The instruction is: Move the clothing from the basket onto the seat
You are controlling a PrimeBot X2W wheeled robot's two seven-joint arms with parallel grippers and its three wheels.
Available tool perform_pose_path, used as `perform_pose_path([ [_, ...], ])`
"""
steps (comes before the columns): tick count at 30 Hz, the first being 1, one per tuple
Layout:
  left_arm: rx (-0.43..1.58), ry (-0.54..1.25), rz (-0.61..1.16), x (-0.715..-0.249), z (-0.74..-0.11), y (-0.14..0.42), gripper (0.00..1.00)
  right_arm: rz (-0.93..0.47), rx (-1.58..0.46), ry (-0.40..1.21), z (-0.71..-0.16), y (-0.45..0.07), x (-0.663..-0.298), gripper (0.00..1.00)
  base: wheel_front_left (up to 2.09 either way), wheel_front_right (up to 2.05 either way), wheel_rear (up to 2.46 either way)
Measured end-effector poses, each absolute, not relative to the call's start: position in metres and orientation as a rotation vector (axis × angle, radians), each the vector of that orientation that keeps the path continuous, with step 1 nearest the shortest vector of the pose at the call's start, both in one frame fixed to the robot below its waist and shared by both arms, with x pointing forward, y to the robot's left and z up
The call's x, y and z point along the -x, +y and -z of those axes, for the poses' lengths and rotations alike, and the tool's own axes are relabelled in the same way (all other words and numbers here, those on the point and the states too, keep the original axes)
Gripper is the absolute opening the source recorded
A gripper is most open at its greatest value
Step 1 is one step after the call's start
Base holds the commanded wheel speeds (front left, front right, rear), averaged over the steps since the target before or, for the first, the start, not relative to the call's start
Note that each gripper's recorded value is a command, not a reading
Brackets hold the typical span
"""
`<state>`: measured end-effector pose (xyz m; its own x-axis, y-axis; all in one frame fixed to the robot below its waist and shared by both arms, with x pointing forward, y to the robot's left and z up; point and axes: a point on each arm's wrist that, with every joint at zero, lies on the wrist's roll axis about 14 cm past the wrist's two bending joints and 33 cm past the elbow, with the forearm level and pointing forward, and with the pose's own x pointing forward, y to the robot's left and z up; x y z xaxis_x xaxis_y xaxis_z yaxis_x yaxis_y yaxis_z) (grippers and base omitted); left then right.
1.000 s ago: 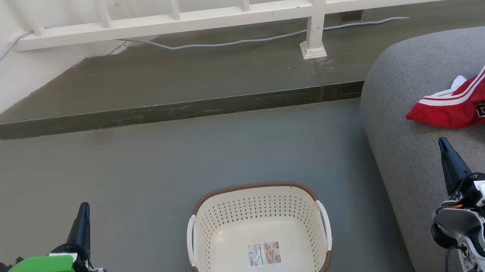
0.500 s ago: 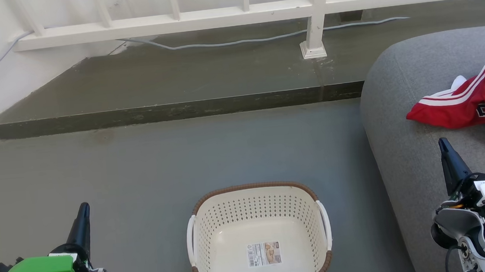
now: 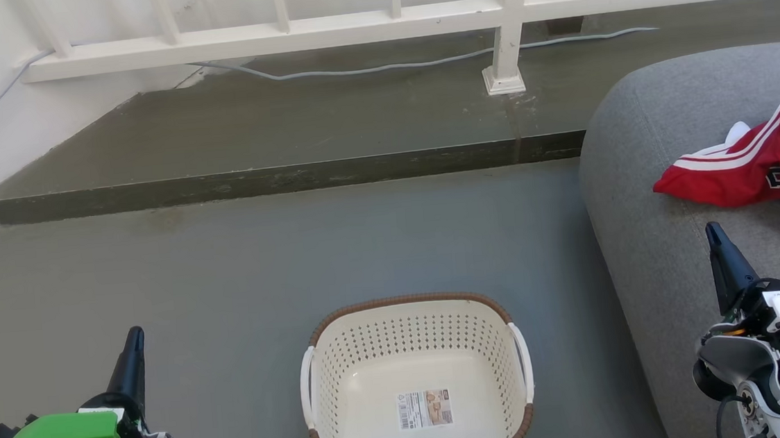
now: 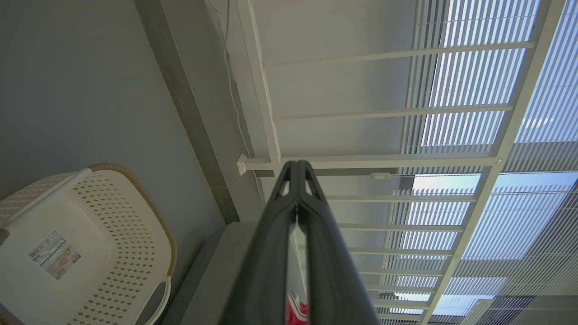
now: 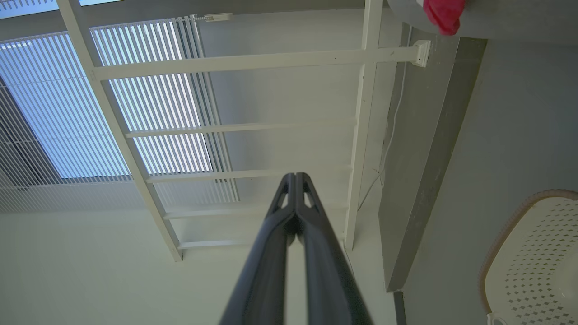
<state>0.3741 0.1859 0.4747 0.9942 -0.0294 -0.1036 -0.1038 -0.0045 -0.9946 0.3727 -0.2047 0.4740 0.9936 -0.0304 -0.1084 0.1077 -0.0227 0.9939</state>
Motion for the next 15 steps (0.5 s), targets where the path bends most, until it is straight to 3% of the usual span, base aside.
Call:
perform_pose_path([
  [15,1.576,0.103,-0.060,-0.3741,-0.4746,0.1861,0.00,0.110,-1.590,0.059,-0.4741,-0.2050,-0.3727,0.00,0.00,0.00,0.00],
])
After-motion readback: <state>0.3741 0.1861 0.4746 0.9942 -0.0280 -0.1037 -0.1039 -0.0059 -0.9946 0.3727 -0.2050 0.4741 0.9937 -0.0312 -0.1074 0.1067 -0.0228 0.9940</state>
